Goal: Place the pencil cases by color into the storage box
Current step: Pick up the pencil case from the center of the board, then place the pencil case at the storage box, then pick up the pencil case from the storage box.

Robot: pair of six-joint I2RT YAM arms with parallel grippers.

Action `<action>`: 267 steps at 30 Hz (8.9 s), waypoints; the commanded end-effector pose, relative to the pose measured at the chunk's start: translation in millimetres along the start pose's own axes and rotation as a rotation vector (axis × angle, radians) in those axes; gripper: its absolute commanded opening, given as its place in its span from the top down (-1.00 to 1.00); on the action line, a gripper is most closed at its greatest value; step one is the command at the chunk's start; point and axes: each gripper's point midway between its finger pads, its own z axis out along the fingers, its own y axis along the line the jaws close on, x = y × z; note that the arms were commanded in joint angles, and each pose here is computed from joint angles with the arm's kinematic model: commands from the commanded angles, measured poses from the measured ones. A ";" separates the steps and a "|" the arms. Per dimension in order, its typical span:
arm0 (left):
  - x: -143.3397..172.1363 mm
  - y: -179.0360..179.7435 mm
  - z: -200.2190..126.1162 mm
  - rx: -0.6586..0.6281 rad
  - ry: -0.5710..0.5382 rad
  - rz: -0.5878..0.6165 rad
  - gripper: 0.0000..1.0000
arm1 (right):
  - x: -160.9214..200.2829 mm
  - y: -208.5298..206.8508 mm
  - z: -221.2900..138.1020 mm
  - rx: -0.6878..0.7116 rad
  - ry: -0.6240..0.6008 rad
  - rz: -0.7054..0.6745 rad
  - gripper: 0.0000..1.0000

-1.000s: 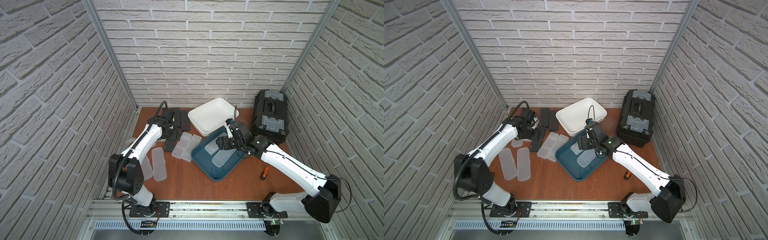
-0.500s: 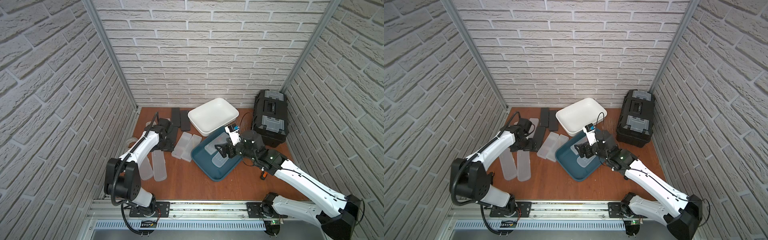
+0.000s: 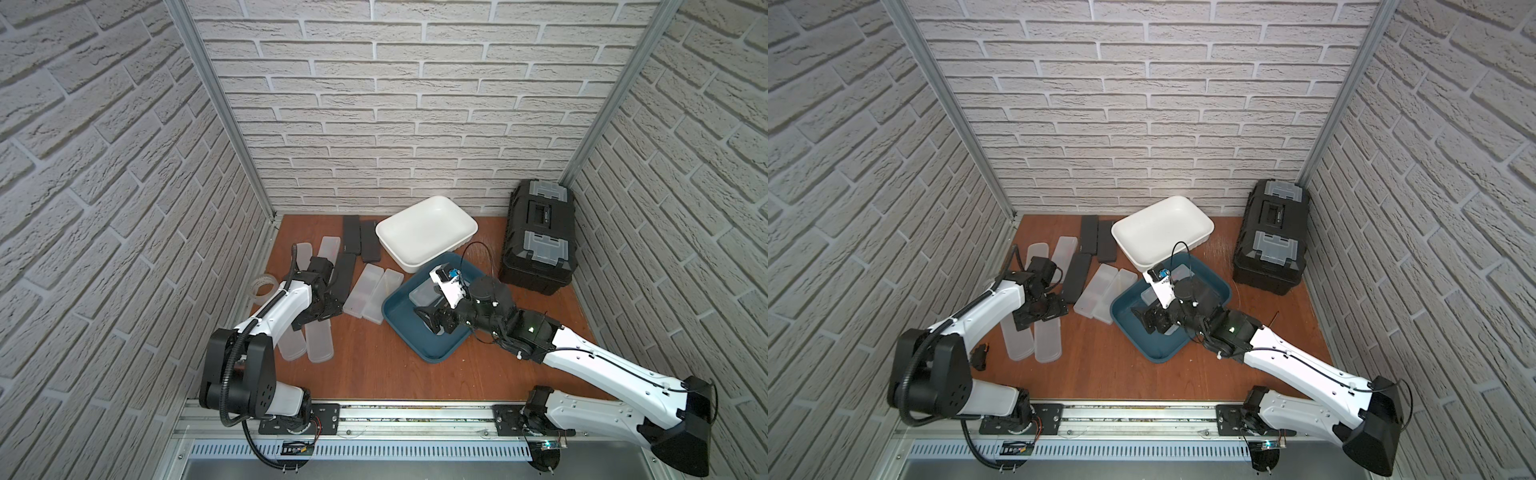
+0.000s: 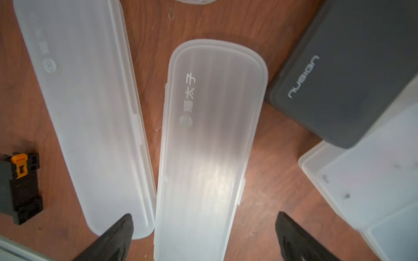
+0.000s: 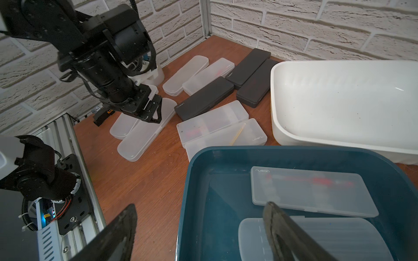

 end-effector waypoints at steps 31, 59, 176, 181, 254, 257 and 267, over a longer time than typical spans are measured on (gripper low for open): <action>-44.6 -7.4 38.3 0.033 0.018 0.097 -0.89 | -16.3 16.9 -0.7 -0.039 -0.074 -0.071 -0.73; -17.7 -13.6 40.7 0.031 0.066 0.110 -0.38 | -17.9 17.2 -3.2 -0.036 -0.077 -0.054 -0.72; 73.7 -347.2 -125.1 0.392 -0.224 1.234 -0.92 | -89.2 -39.2 -159.1 0.252 -0.470 0.087 -0.66; 98.1 -345.8 -116.9 0.388 -0.226 1.245 -0.91 | -89.8 -40.1 -157.0 0.261 -0.466 0.081 -0.66; 195.7 -415.5 -111.9 0.808 0.017 1.150 -0.40 | -108.2 -58.0 -142.6 0.424 -0.453 -0.010 -0.66; 201.9 -415.0 -102.9 0.825 0.061 1.152 -0.40 | -108.8 -57.8 -139.8 0.424 -0.451 -0.012 -0.66; 211.4 -418.7 -98.2 0.962 0.182 1.112 -0.41 | -106.0 -57.2 -138.8 0.417 -0.449 -0.003 -0.66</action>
